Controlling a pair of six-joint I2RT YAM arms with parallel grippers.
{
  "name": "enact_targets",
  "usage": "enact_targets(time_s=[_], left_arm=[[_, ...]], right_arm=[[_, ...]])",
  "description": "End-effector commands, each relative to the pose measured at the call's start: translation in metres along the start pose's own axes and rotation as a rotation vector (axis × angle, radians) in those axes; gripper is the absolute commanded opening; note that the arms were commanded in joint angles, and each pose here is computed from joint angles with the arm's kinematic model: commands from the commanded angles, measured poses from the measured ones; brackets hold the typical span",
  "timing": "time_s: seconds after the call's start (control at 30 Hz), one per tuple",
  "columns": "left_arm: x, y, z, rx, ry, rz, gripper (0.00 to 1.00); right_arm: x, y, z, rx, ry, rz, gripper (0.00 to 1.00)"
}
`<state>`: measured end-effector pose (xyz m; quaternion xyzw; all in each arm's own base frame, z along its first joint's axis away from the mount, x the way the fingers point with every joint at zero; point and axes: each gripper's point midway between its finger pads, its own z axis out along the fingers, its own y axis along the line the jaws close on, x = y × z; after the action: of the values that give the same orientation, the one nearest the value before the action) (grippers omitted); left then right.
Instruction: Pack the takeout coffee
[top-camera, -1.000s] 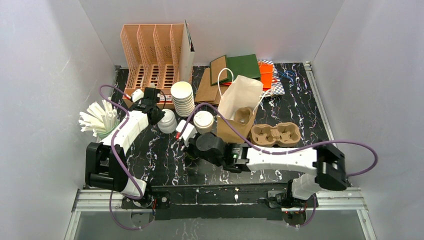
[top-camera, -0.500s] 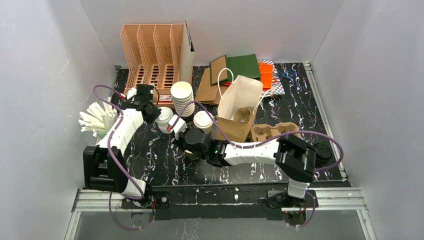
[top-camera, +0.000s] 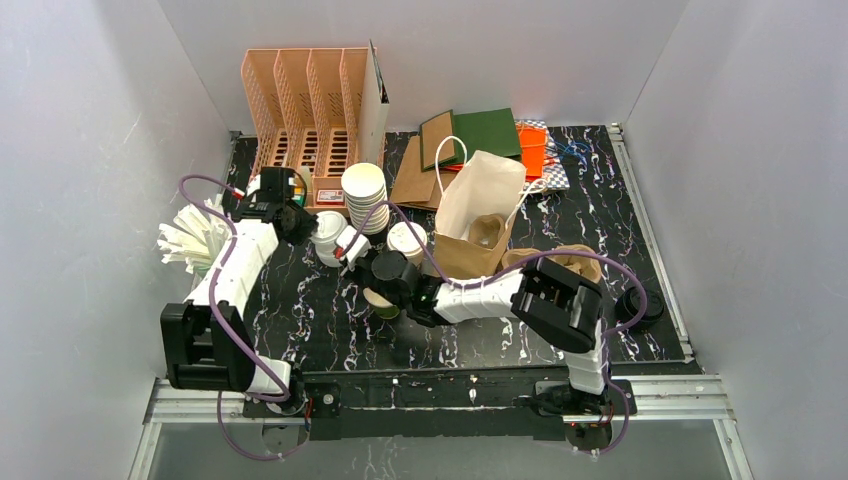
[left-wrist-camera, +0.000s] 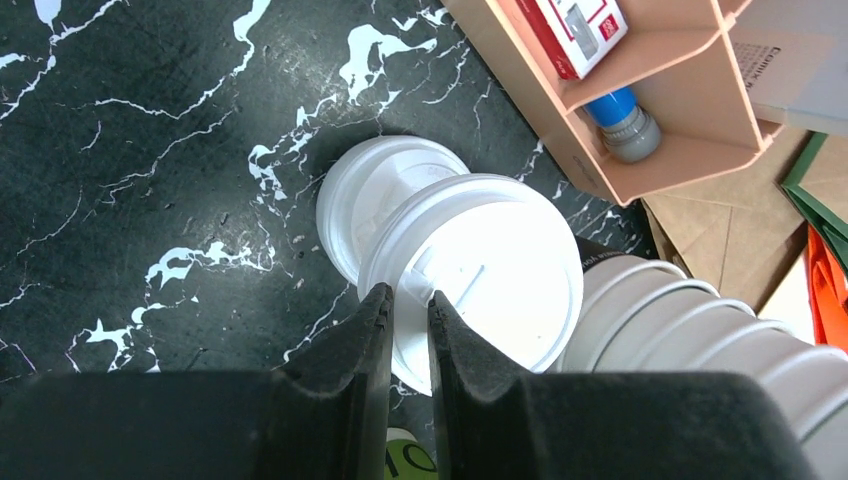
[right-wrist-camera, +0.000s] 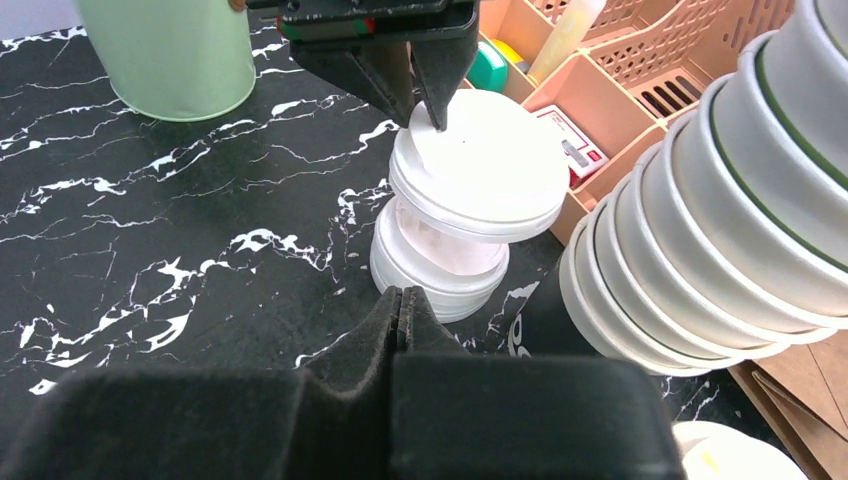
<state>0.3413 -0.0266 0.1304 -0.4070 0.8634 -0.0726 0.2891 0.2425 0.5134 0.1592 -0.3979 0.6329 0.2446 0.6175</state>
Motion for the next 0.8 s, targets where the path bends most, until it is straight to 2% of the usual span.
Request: enact_targets(time_s=[0.0, 0.77], left_arm=[[-0.002, -0.003, -0.022, 0.042, 0.002, -0.013, 0.14], [0.011, 0.007, -0.041, 0.07, 0.032, -0.002, 0.14]], right_arm=[[-0.046, -0.007, 0.013, 0.033, -0.155, -0.012, 0.01], [-0.02, -0.021, 0.037, 0.088, -0.131, -0.045, 0.01]])
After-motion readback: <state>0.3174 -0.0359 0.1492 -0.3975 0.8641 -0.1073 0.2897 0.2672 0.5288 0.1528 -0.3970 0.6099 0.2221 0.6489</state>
